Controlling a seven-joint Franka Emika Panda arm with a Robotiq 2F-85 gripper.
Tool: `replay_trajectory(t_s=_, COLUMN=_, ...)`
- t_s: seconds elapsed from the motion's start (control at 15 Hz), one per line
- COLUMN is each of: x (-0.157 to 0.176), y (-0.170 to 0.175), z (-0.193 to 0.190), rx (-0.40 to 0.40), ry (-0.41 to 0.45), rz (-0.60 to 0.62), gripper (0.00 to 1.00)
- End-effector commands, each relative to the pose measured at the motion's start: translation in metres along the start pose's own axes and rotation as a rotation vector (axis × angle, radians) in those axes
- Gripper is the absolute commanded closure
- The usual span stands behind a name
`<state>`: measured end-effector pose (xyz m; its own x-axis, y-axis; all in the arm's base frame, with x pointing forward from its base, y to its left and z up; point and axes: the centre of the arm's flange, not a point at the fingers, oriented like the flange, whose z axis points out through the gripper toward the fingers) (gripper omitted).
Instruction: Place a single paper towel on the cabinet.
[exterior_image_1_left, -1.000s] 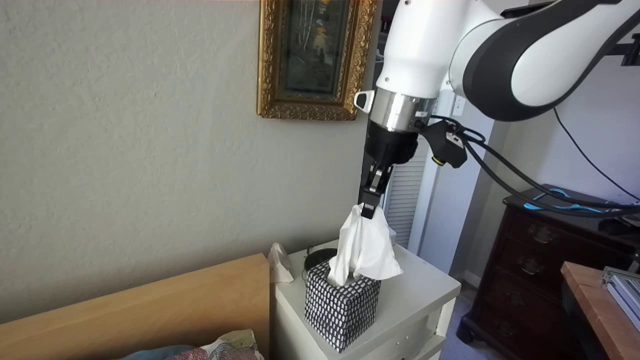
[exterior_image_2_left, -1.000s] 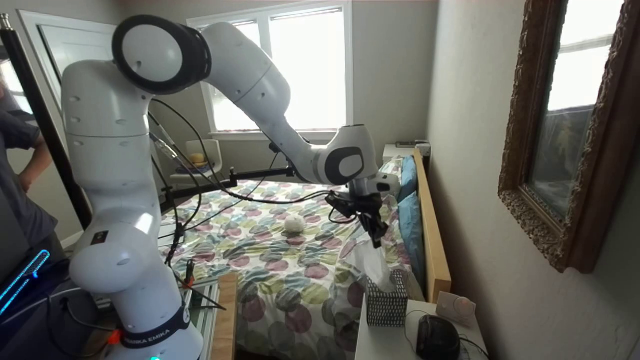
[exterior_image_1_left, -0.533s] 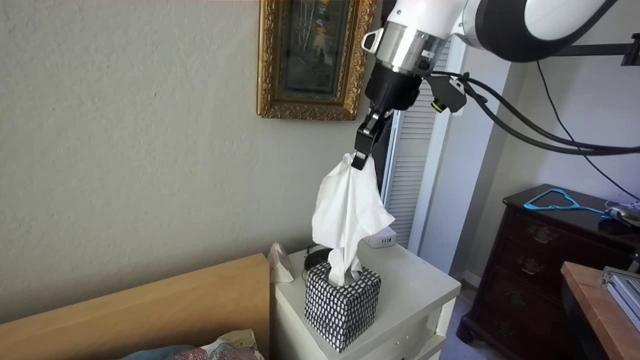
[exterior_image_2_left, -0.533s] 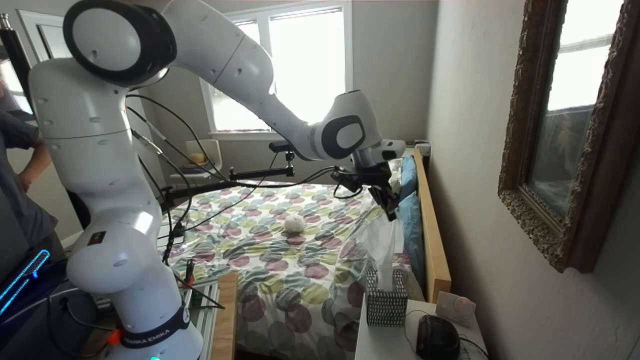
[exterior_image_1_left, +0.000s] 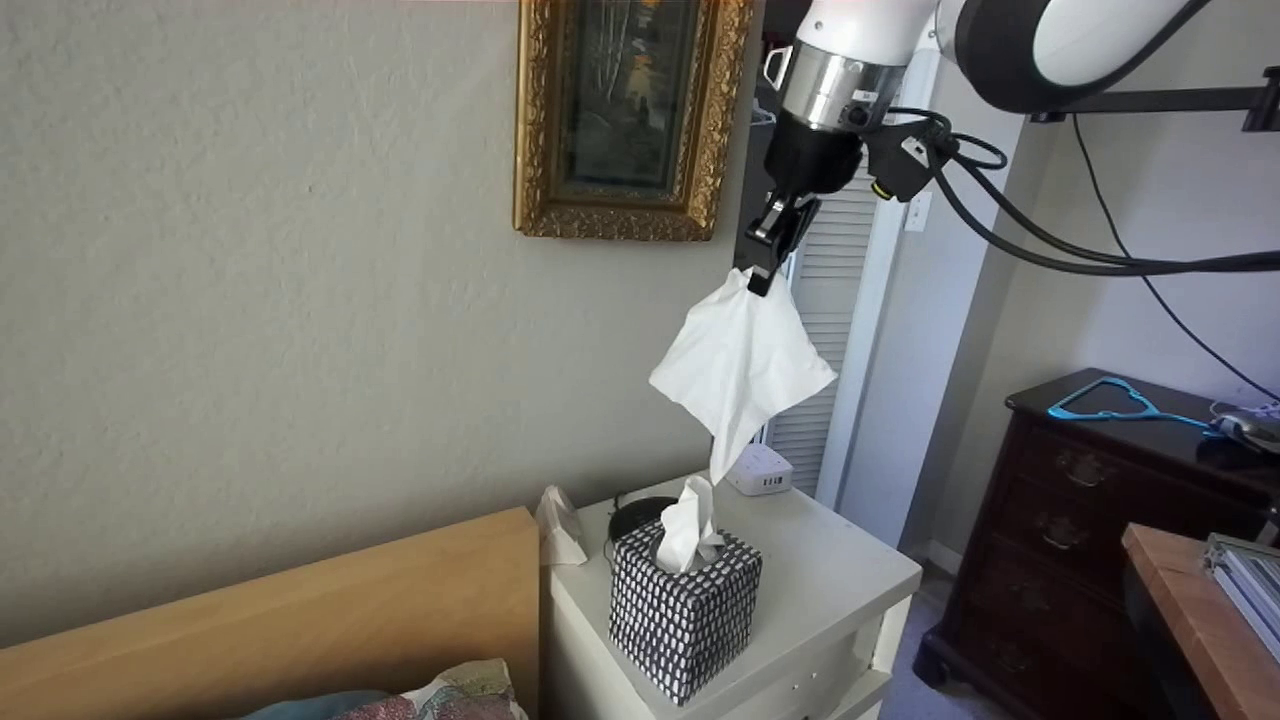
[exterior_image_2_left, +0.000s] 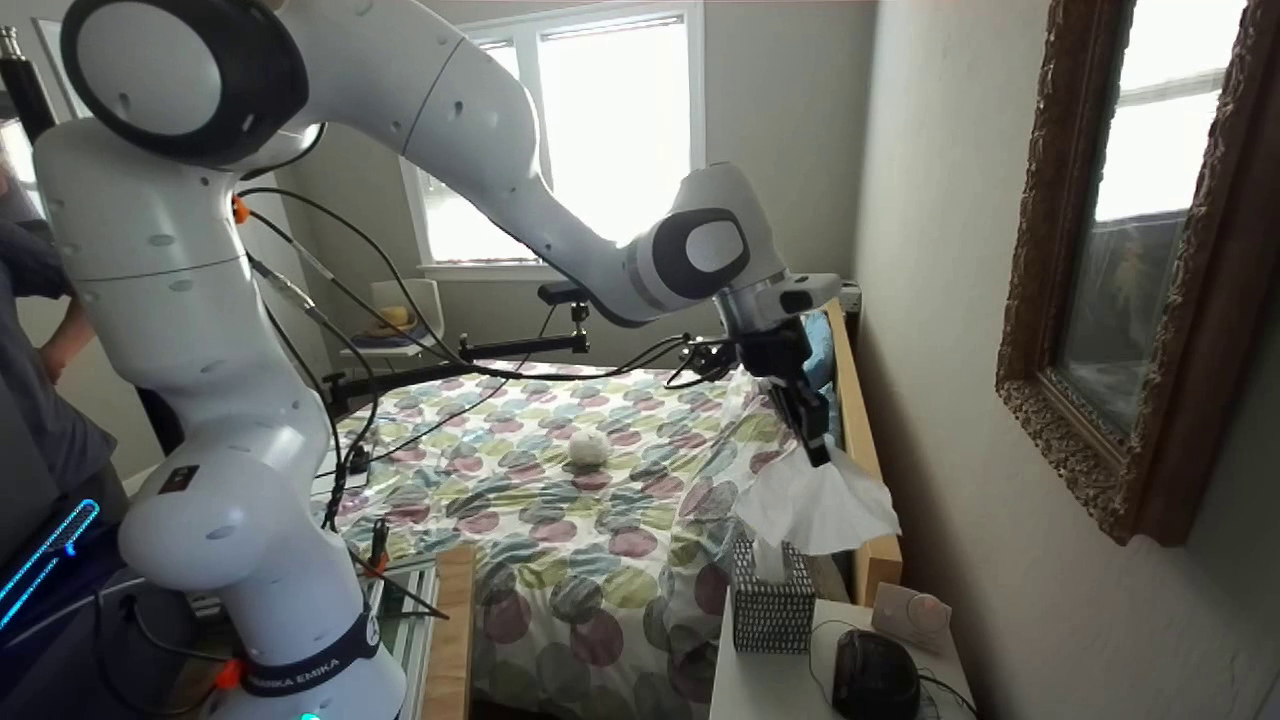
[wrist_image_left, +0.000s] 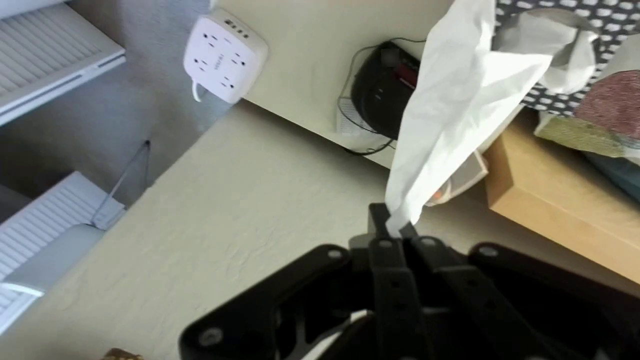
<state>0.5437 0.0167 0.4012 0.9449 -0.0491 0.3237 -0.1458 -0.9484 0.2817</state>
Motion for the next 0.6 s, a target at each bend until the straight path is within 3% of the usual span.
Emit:
replay_trajectory(t_s=0.0, x=-0.0040, y=0.0190, z=0.0110, rx=-0.103, ry=-0.048, rz=0.075, gripper=1.00)
replay_trajectory(t_s=0.13, x=-0.0032, y=0.0285, z=0.0205, rx=-0.057, ry=-0.110, rz=0.091, gripper=1.00)
replay_trajectory(t_s=0.2, x=-0.0064, y=0.0241, z=0.0153, rx=-0.068, ry=-0.070, rz=0.073, gripper=1.00)
replay_trajectory(t_s=0.53, x=-0.0071, y=0.0242, z=0.0175, rx=-0.068, ry=-0.076, rz=0.071, gripper=0.99)
